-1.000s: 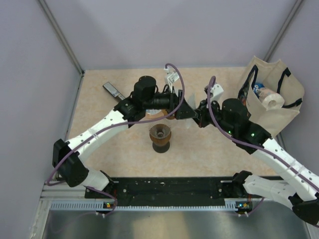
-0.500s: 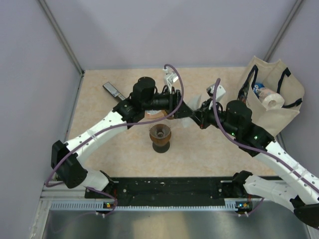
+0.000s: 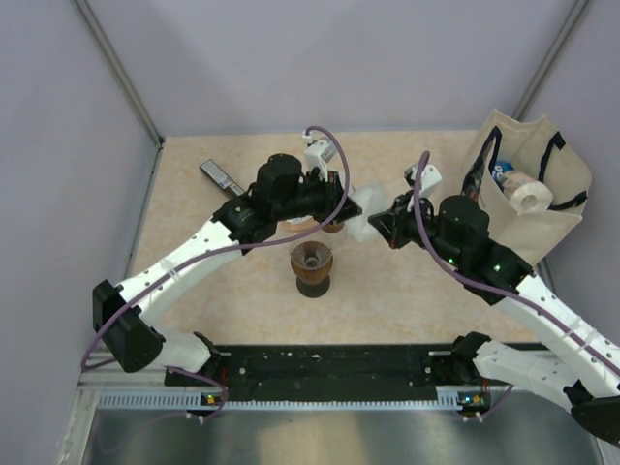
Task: Place the coffee filter in the dripper
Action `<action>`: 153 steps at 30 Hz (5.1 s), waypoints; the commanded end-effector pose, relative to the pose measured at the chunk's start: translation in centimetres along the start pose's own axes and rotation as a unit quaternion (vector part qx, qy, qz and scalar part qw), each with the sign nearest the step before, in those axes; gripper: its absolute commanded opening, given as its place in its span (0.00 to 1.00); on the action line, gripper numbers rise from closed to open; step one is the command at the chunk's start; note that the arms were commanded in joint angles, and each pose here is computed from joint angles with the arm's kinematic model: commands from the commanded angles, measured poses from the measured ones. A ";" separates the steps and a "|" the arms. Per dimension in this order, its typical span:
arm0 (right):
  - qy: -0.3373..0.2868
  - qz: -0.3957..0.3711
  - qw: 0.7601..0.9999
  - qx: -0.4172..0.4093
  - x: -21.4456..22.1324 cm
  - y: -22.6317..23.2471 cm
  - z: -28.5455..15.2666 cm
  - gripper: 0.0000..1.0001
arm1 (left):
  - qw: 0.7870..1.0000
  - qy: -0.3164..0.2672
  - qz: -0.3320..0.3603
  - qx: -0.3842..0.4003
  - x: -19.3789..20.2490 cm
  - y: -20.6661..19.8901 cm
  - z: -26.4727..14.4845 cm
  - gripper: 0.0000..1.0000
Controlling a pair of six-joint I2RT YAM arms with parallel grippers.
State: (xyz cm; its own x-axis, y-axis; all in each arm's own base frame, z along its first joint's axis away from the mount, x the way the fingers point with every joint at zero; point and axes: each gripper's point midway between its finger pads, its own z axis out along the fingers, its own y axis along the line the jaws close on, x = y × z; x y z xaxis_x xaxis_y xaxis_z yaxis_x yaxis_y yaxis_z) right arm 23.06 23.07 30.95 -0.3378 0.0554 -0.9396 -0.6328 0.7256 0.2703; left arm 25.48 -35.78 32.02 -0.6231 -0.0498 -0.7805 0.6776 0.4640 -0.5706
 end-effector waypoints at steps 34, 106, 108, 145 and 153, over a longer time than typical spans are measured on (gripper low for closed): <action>-0.040 0.081 0.984 0.152 -1.6 -4.7 0.5 0.41 | 0.978 -0.064 0.064 -0.187 -1.2 -0.3 -1.0 0.00; 0.205 0.022 0.978 -0.007 6.3 5.1 8.1 0.00 | 0.918 -0.002 -0.040 -0.395 7.2 9.3 -11.8 0.70; 0.206 0.020 0.978 -0.004 6.4 5.0 8.3 0.00 | 0.920 0.006 -0.046 -0.389 7.5 9.6 -11.5 0.69; 0.203 -0.002 0.979 -0.010 6.4 4.8 8.5 0.00 | 0.895 0.109 -0.032 -0.430 10.8 12.6 -11.4 0.94; 0.212 -0.002 0.977 -0.017 6.9 5.0 8.6 0.10 | 0.913 0.085 -0.034 -0.396 9.4 11.1 -11.0 0.99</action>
State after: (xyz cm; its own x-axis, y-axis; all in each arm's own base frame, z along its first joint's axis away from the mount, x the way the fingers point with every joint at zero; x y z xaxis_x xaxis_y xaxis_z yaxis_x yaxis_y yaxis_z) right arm 23.35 31.92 21.50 -0.6358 -0.2686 -0.7236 -0.6199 0.7363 0.2713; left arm 22.19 -20.65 17.91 -0.8011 0.0556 -0.5959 0.1616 0.9788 -0.1260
